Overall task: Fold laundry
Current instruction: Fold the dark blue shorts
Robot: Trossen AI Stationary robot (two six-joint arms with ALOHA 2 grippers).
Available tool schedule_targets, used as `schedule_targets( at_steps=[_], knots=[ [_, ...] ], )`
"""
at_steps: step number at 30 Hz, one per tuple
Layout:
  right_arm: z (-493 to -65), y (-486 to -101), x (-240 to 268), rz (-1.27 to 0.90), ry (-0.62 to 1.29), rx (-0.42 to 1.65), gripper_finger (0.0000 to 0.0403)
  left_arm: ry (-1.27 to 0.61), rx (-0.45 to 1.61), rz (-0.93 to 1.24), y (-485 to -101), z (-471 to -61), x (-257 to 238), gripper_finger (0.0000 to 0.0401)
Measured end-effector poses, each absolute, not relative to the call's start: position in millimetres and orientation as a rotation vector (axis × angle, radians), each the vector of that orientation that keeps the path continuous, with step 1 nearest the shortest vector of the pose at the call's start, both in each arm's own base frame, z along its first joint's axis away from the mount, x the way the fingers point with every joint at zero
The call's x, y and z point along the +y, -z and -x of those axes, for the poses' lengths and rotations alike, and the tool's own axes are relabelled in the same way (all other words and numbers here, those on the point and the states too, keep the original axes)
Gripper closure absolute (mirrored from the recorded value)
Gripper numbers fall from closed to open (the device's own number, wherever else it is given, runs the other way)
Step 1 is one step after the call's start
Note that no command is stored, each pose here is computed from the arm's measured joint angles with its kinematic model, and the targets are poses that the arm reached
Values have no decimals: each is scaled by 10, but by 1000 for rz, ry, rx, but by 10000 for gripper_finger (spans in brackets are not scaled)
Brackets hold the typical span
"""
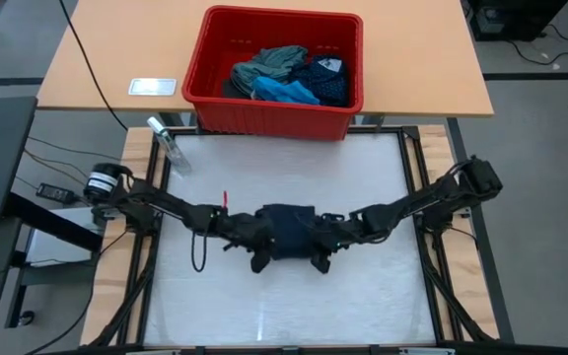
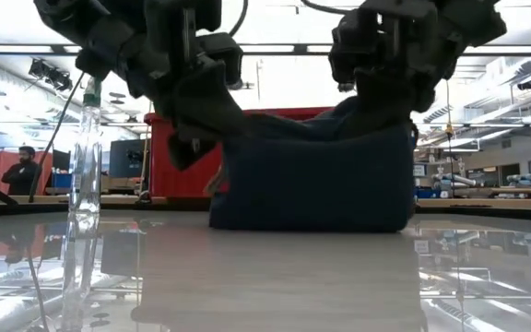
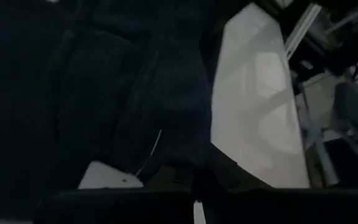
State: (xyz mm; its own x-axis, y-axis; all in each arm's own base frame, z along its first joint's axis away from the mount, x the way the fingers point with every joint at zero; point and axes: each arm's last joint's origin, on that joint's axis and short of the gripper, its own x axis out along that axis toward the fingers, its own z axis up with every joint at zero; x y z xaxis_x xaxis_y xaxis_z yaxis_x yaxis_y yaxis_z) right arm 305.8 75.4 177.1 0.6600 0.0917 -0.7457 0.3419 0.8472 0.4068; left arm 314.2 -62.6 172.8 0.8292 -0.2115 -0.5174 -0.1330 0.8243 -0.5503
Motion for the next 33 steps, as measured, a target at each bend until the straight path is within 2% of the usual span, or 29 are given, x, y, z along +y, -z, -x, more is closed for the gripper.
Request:
schedule_targets(
  at_steps=[6,10,16,21,24,28,33],
  knots=[
    [-3073,-1795,365,-644,316,812,393,-71,534,643,-1835,-3158,-293,393],
    [-3010,-1564,110,-762,438,795,386,-160,573,592,-1697,-3185,-38,393],
    [-2845,-1276,-24,-961,409,830,324,-146,627,616,-1521,-3220,148,392],
    [-2746,-1395,-37,-998,401,854,259,-115,648,641,-1492,-3216,198,392],
    [-2697,-1529,-36,-1028,401,837,234,-120,632,652,-1536,-3203,251,386],
    [-2647,-1687,-20,-1038,376,799,228,-137,559,663,-1732,-3156,348,340],
    [-2513,-1776,-18,-996,461,809,229,-181,592,684,-1840,-3035,417,250]
  ],
)
